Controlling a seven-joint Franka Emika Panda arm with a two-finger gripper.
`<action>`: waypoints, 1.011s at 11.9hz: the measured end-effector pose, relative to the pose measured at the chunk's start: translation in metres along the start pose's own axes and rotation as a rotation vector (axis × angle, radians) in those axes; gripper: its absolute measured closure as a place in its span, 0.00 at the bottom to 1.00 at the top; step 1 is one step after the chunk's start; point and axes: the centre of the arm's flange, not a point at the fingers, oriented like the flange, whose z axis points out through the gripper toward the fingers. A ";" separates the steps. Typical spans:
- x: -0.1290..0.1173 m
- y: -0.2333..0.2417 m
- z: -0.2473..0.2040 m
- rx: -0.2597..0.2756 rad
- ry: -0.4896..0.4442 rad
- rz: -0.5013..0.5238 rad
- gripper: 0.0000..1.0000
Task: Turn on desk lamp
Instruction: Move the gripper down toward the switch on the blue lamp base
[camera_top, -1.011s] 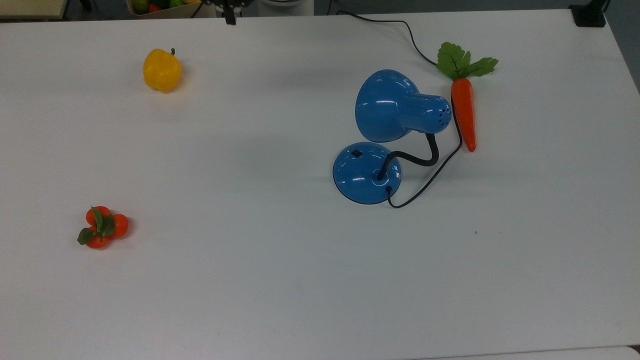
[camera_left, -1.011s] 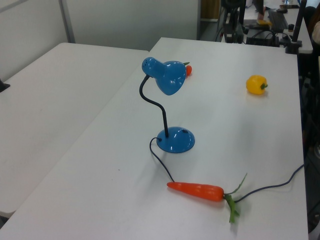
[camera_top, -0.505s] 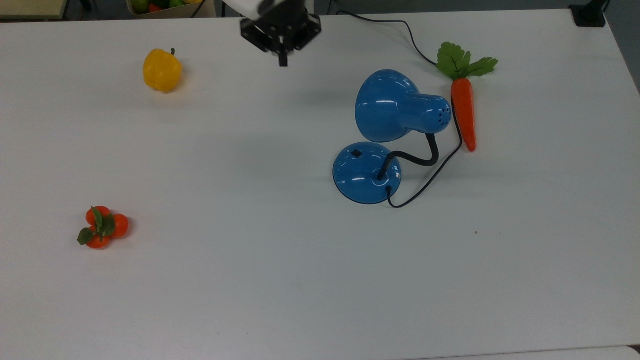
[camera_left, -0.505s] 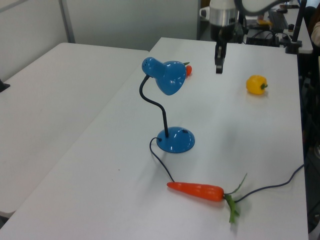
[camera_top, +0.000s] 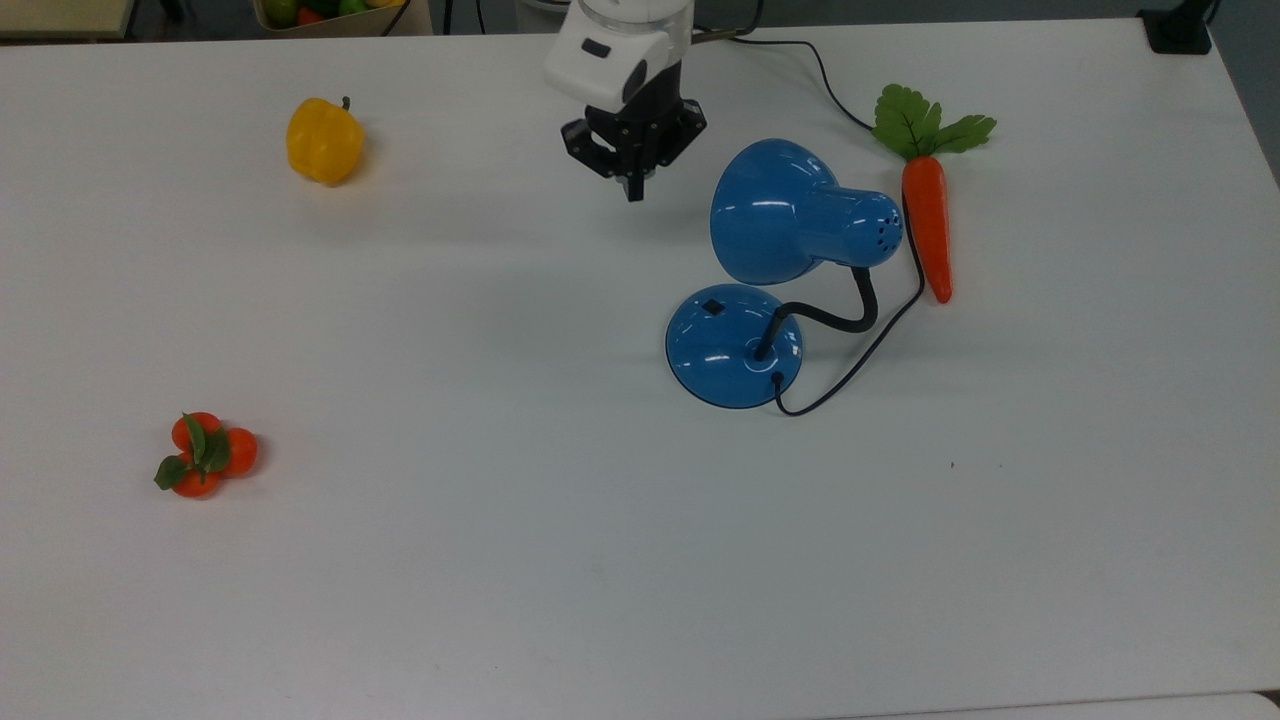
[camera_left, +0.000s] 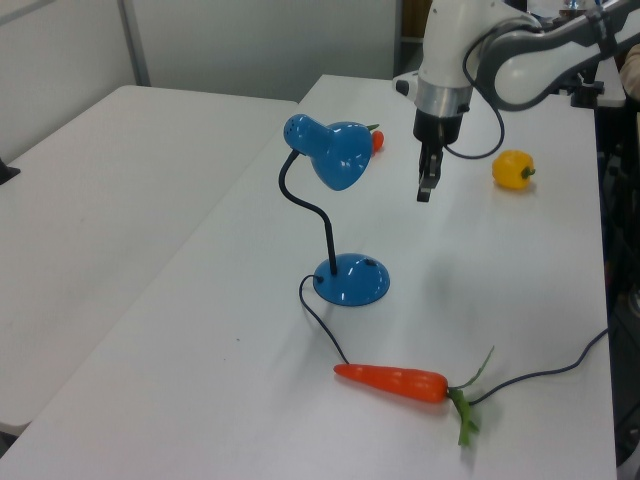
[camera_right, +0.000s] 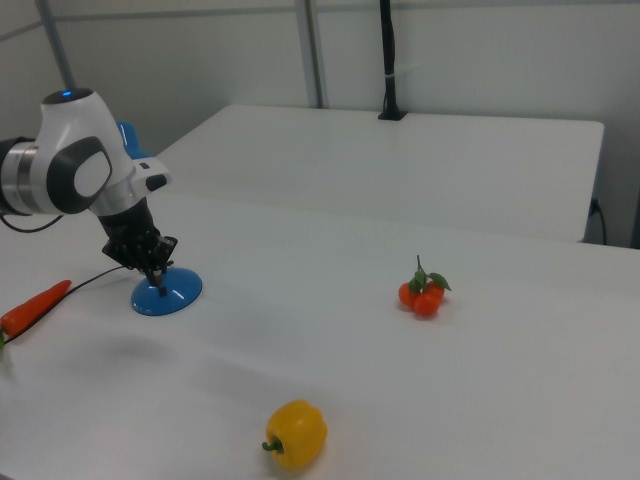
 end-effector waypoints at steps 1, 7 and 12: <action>0.000 -0.008 0.009 0.001 0.020 -0.037 0.99; 0.013 -0.026 0.055 0.003 0.121 -0.197 0.99; 0.026 -0.047 0.085 0.015 0.219 -0.239 0.99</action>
